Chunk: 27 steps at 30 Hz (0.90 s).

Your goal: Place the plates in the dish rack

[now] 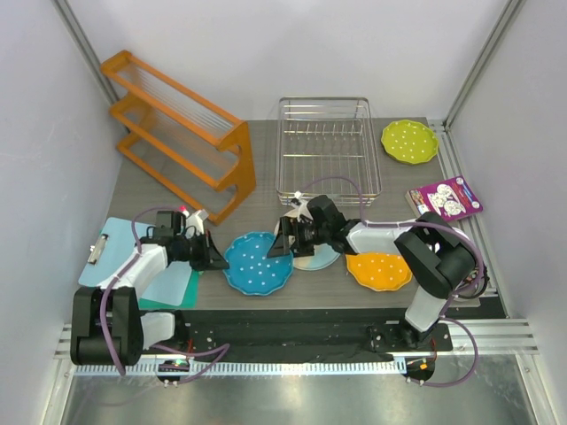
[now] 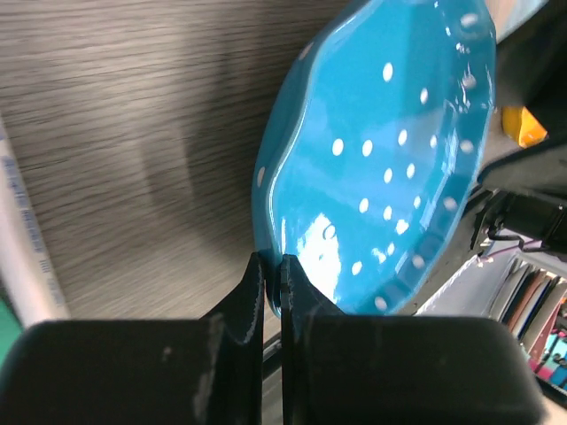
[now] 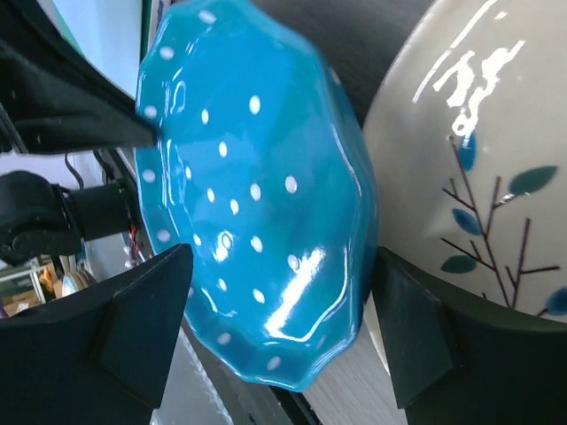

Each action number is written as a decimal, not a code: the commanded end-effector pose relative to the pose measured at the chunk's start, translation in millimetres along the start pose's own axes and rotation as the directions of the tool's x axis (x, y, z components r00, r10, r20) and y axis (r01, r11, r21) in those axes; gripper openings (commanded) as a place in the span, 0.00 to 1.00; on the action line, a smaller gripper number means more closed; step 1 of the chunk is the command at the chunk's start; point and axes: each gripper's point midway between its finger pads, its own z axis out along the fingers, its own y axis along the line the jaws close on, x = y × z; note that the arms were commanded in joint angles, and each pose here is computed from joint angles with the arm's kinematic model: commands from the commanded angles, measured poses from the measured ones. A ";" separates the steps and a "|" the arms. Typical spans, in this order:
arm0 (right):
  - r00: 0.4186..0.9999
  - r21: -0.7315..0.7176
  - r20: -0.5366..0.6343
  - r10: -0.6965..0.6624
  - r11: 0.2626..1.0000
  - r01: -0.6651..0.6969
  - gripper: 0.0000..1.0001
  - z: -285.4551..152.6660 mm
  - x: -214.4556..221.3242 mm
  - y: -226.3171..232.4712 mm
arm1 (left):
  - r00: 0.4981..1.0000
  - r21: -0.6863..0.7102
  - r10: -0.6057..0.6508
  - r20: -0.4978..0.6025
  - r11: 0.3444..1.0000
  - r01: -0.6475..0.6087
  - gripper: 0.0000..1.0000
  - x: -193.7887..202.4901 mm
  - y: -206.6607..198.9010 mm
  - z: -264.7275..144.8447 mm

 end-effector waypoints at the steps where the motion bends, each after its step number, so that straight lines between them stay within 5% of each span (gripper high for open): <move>1: 0.995 -0.095 -0.095 -0.038 0.995 0.029 0.78 6.9 32.6 18.7 | 0.998 0.184 0.041 0.037 0.982 -0.047 0.00 -18.5 -31.2 -4.6; 6: 0.992 -0.095 -0.067 -0.103 0.991 0.097 0.59 3.4 20.9 27.1 | 0.998 0.187 0.043 0.039 0.981 -0.049 0.00 -18.3 -31.9 -5.0; 9: 0.990 -0.133 -0.056 -0.133 0.983 0.125 0.36 0.1 15.8 38.9 | 0.999 0.188 0.030 0.026 0.982 -0.035 0.00 -16.8 -30.2 -2.8; 16: 0.982 -0.239 0.004 -0.187 0.954 0.183 0.28 -1.1 -5.5 71.2 | 1.000 0.174 0.011 0.009 0.985 -0.012 0.00 -15.7 -26.6 0.3; 17: 0.981 -0.254 0.000 -0.194 0.949 0.188 0.20 -1.5 -6.4 75.2 | 1.000 0.167 0.008 0.012 0.986 -0.010 0.00 -16.4 -25.5 0.7; 18: 0.978 -0.272 0.000 -0.208 0.941 0.200 0.01 -3.8 -9.7 82.8 | 1.000 0.162 0.005 0.012 0.987 -0.007 0.00 -16.6 -25.0 0.6; 21: 0.968 -0.268 -0.001 -0.250 0.933 0.240 0.01 -11.8 -13.9 91.5 | 1.000 0.133 0.001 0.023 0.991 -0.004 0.00 -19.2 -22.4 -0.8; 22: 0.960 -0.267 0.002 -0.280 0.925 0.270 0.01 -14.8 -14.9 92.8 | 0.999 0.128 0.013 0.038 0.992 -0.018 0.16 -21.6 -23.7 -3.0; 27: 0.938 -0.221 -0.012 -0.347 0.916 0.335 0.01 -43.2 -27.0 100.3 | 0.986 0.077 0.099 0.138 0.991 -0.110 0.41 -38.8 -31.2 -20.5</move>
